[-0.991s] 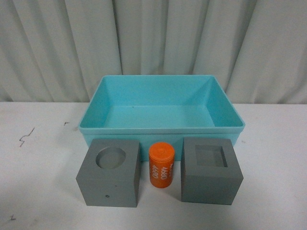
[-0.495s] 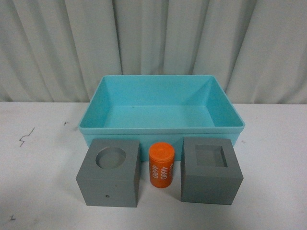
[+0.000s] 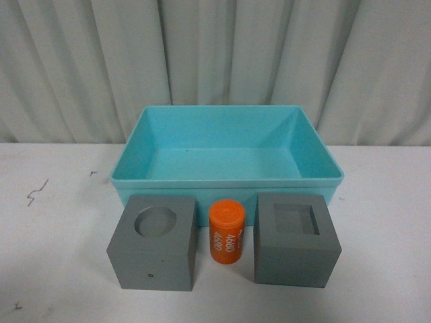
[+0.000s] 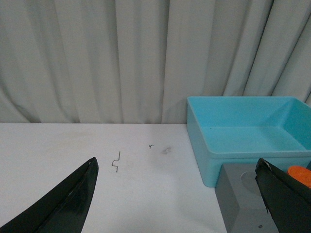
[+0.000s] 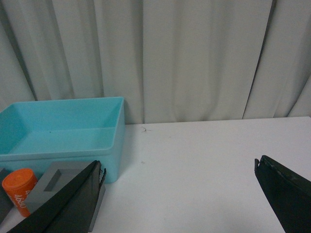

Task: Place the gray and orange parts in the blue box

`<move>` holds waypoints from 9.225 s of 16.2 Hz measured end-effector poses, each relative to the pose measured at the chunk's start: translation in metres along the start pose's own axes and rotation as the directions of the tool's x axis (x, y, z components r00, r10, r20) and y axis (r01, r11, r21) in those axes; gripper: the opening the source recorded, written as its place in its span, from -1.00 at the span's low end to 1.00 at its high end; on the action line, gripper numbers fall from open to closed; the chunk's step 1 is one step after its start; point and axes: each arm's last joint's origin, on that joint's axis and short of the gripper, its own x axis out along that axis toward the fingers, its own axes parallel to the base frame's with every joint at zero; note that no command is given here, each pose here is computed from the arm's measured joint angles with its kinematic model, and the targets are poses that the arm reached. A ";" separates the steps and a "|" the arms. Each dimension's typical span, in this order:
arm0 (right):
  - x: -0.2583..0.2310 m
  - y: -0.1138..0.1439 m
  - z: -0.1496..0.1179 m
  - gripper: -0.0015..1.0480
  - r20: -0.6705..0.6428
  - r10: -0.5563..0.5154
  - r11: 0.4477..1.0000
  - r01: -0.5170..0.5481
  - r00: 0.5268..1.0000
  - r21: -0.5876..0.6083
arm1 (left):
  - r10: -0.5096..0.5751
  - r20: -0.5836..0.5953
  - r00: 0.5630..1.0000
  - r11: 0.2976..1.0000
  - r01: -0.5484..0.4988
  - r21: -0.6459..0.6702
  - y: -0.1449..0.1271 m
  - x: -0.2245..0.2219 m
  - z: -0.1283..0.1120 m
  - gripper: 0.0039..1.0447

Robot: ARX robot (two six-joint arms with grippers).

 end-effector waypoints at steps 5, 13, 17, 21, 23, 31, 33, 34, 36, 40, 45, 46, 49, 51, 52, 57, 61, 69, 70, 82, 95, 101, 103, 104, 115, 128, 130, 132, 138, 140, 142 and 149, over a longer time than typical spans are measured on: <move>0.000 0.000 0.000 0.87 0.000 0.000 1.000 0.000 1.000 0.000 | 0.000 0.000 1.000 1.000 0.000 0.000 0.000 0.000 0.000 0.88; 0.000 0.000 0.000 0.87 0.000 0.000 1.000 0.000 1.000 0.000 | 0.000 0.000 1.000 1.000 0.000 0.000 0.000 0.000 0.000 0.88; 0.005 0.001 0.000 0.87 -0.136 -0.002 0.996 0.014 0.991 0.087 | -0.001 0.000 1.000 1.000 0.001 0.000 0.000 0.000 0.000 0.88; 0.051 0.010 0.071 0.87 -0.046 0.085 0.973 -0.073 0.995 0.218 | 0.000 0.000 1.000 1.000 0.000 0.000 0.000 0.000 0.000 0.88; 0.099 0.023 0.084 0.87 -0.160 0.145 0.960 -0.100 0.976 0.262 | 0.000 0.000 1.000 1.000 0.000 0.000 0.000 0.000 0.000 0.88; 0.222 0.097 0.008 0.87 -0.691 0.329 0.930 -0.091 0.643 0.357 | 0.000 0.000 1.000 1.000 0.000 0.000 0.000 0.000 0.000 0.88; 0.226 0.102 -0.013 0.87 -0.744 0.325 0.931 -0.062 0.583 0.359 | 0.000 0.000 1.000 1.000 0.000 0.000 0.000 0.000 0.000 0.88; 0.227 0.102 -0.018 0.87 -0.754 0.322 0.932 -0.051 0.572 0.359 | 0.000 0.001 1.000 1.000 0.000 0.000 0.000 0.000 0.000 0.88; 0.227 0.103 -0.024 0.87 -0.766 0.318 0.931 -0.031 0.559 0.364 | 0.000 0.001 1.000 1.000 0.000 0.000 0.000 0.000 0.000 0.88; 0.234 0.099 -0.039 0.87 -0.784 0.321 0.926 -0.001 0.532 0.379 | 0.000 0.000 1.000 1.000 0.000 0.000 0.000 0.000 0.000 0.88; 0.245 0.096 -0.051 0.87 -0.800 0.309 0.928 0.023 0.515 0.372 | 0.000 0.000 1.000 1.000 0.000 0.000 0.000 0.000 0.000 0.88; 0.245 0.096 -0.058 0.87 -0.809 0.312 0.927 0.026 0.498 0.373 | 0.000 0.000 1.000 1.000 0.000 0.000 0.000 0.000 0.000 0.88; 0.248 0.097 -0.066 0.87 -0.817 0.311 0.928 0.030 0.485 0.371 | 0.000 0.000 1.000 1.000 0.000 0.000 0.000 0.000 0.000 0.88; 0.248 0.097 -0.067 0.87 -0.818 0.309 0.929 0.031 0.485 0.370 | 0.000 0.000 1.000 1.000 0.000 0.000 0.000 0.000 0.000 0.88; 0.248 0.097 -0.067 0.87 -0.817 0.308 0.929 0.031 0.487 0.369 | 0.000 0.000 1.000 1.000 0.000 0.000 0.000 0.000 0.000 0.88; 0.250 0.098 -0.067 0.02 -0.805 0.313 0.927 0.022 0.504 0.374 | 0.000 0.000 1.000 1.000 0.000 0.000 0.000 0.000 0.000 0.88; 0.244 0.093 -0.054 -0.62 -0.804 0.279 0.943 0.007 0.526 0.333 | 0.000 0.000 1.000 1.000 0.000 0.000 0.000 0.000 0.000 0.88; 0.184 0.082 0.029 -0.64 -0.701 0.381 0.923 -0.204 0.602 0.327 | 0.000 0.000 1.000 1.000 0.000 0.000 0.000 0.000 0.000 0.88; 0.186 0.082 0.043 -0.64 -0.683 0.384 0.922 -0.223 0.621 0.316 | 0.000 0.000 1.000 1.000 0.000 0.000 0.000 0.000 0.000 0.88; 0.292 0.069 0.093 -0.64 -0.595 0.314 0.943 -0.168 0.740 0.288 | 0.000 0.000 1.000 1.000 0.000 0.000 0.000 0.000 0.000 0.88; 0.379 0.102 0.037 -0.65 -0.675 0.344 0.932 -0.148 0.652 0.332 | 0.000 0.001 1.000 1.000 0.000 0.000 0.000 0.000 0.000 0.88; 0.381 0.112 0.004 -0.65 -0.750 0.255 0.958 -0.056 0.610 0.280 | 0.000 0.000 1.000 1.000 0.000 0.000 0.000 0.000 0.000 0.88; 0.382 0.111 0.005 -0.65 -0.748 0.228 0.964 -0.038 0.624 0.263 | 0.000 0.000 1.000 1.000 0.000 0.000 0.000 0.000 0.000 0.88; 0.382 0.110 0.005 -0.57 -0.748 0.208 0.968 -0.023 0.630 0.250 | 0.000 0.000 1.000 1.000 0.000 0.000 0.000 0.000 0.000 0.88; 0.218 0.062 0.172 0.79 -0.126 0.347 0.903 -0.295 0.929 0.313 | 0.000 0.000 1.000 1.000 0.000 0.000 0.000 0.000 0.000 0.88; 0.058 0.001 0.035 -0.97 -0.003 0.005 1.000 -0.005 1.000 0.004 | 0.000 0.000 1.000 1.000 0.000 0.000 0.000 0.000 0.000 0.88; 0.050 0.001 0.027 -0.97 -0.007 0.005 1.000 -0.005 1.000 0.004 | 0.000 0.000 1.000 1.000 0.000 0.000 0.000 0.000 0.000 0.88; 0.042 0.001 0.020 -0.97 -0.008 0.005 1.000 -0.005 1.000 0.004 | 0.000 0.000 1.000 1.000 0.000 0.000 0.000 0.000 0.000 0.88; 0.026 0.001 0.009 -0.97 -0.002 0.005 1.000 -0.005 1.000 0.004 | 0.000 0.001 1.000 1.000 0.000 0.000 0.000 0.000 0.000 0.88; 0.023 0.001 0.002 -0.97 -0.005 0.005 1.000 -0.005 1.000 0.004 | 0.000 0.000 1.000 1.000 0.000 0.000 0.000 0.000 0.000 0.88; 0.019 0.001 0.005 -0.97 0.019 0.005 1.000 -0.005 1.000 0.004 | 0.000 0.000 1.000 1.000 0.000 0.000 0.000 0.000 0.000 0.88; 0.008 0.000 0.001 -0.97 -0.012 0.005 1.000 -0.005 1.000 0.004 | 0.000 0.000 1.000 1.000 0.000 0.000 0.000 0.000 0.000 0.88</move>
